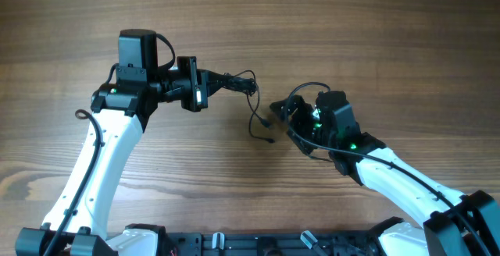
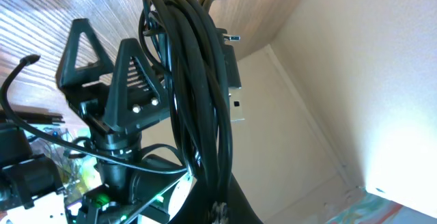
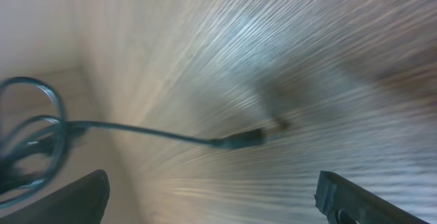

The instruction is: Untangle cables

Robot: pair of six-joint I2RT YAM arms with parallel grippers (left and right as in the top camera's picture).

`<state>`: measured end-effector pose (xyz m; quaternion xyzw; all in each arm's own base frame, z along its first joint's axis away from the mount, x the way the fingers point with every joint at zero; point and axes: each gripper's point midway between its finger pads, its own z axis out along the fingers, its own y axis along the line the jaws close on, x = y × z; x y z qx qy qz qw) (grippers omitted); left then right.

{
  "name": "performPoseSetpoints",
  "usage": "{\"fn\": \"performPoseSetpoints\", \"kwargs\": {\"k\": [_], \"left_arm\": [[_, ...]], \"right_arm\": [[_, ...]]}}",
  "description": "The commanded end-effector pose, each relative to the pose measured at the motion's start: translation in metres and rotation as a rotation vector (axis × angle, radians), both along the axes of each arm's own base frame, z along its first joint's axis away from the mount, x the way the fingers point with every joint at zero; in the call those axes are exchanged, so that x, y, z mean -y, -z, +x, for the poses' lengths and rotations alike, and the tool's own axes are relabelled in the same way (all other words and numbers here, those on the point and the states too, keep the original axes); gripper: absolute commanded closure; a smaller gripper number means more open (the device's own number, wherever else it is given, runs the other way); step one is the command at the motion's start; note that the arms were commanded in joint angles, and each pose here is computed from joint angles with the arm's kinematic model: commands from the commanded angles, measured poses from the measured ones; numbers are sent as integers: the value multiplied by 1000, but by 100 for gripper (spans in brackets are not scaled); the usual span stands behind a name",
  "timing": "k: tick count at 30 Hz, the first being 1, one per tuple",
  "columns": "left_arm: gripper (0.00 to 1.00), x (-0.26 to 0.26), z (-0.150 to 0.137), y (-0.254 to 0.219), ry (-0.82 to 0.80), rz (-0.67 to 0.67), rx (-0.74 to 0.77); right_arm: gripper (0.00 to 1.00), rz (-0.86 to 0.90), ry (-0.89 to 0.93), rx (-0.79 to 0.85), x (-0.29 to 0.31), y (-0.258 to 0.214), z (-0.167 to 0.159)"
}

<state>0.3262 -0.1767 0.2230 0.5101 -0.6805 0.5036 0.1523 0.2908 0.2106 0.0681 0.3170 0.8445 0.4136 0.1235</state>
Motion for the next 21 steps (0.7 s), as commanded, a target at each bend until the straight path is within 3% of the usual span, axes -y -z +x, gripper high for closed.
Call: {"fn": "performPoseSetpoints", "kwargs": {"k": [1, 15, 21], "left_arm": [[96, 0, 1, -9, 20, 5, 59], [96, 23, -12, -10, 87, 1, 54], [96, 33, -19, -10, 118, 1, 54]], "right_arm": [[1, 160, 39, -51, -15, -19, 4], [2, 208, 32, -85, -26, -11, 7], [2, 246, -8, -24, -36, -24, 10]]}}
